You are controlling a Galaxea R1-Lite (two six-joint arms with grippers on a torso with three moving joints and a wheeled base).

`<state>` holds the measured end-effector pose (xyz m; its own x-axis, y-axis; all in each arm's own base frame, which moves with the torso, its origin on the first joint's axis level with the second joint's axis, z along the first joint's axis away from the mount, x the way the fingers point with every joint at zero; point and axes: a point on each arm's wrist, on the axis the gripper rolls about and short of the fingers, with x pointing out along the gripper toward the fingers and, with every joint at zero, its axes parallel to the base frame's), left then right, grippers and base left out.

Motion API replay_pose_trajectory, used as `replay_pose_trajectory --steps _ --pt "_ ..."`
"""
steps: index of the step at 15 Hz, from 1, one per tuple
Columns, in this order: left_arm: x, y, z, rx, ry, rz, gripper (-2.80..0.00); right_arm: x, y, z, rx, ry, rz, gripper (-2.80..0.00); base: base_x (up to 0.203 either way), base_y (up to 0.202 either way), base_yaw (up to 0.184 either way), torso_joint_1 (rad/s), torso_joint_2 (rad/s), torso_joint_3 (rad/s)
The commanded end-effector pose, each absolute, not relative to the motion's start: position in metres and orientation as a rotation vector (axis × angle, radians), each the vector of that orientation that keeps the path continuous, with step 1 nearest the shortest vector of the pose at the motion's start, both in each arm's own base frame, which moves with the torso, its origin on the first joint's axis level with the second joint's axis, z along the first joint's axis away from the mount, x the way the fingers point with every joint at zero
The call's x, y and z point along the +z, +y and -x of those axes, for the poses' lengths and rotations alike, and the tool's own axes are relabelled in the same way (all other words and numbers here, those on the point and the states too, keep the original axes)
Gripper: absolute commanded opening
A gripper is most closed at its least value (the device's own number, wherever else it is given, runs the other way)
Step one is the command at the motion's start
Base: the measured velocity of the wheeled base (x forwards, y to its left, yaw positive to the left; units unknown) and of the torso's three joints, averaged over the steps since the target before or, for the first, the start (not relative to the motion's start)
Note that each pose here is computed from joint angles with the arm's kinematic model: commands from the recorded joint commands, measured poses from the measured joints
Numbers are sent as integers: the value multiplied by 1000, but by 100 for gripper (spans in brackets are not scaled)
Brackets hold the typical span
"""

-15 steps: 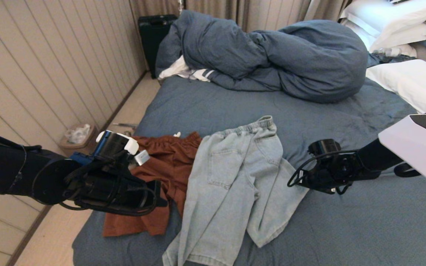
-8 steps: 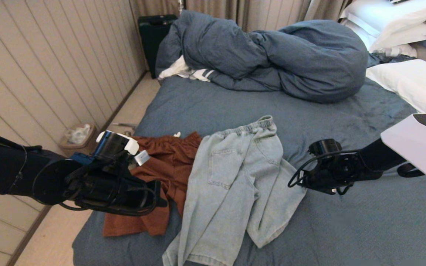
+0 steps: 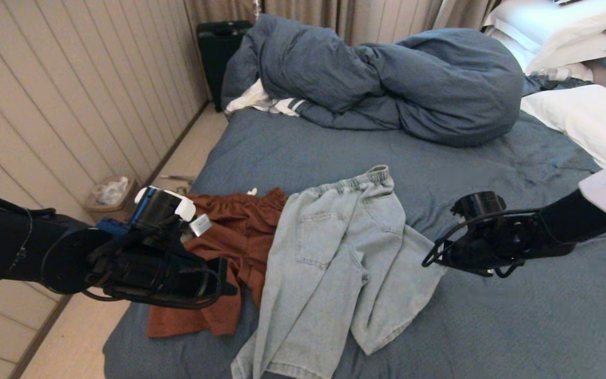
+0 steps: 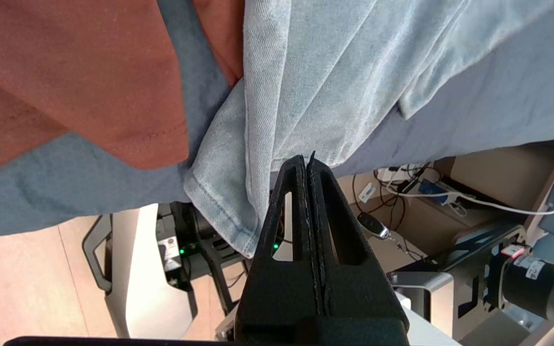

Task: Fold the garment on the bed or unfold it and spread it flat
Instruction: Unford the blue shorts

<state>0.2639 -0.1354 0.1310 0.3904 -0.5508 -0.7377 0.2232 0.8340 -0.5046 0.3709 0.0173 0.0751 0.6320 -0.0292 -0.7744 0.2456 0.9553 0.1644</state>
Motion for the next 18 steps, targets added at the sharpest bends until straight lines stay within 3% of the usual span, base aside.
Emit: replay_pose_trajectory --steps 1,7,18 --pt "135 -134 -262 -509 1052 355 -280 104 10 -338 -168 834 -266 -280 0 0 0 0 0 0" --pt "139 -133 -255 -523 1047 357 -280 140 -39 -269 -282 912 -221 -280 0 0 0 0 0 0" --pt "138 -132 -253 -527 1050 353 -280 119 -95 -218 -414 1036 -168 -280 0 0 0 0 0 0"
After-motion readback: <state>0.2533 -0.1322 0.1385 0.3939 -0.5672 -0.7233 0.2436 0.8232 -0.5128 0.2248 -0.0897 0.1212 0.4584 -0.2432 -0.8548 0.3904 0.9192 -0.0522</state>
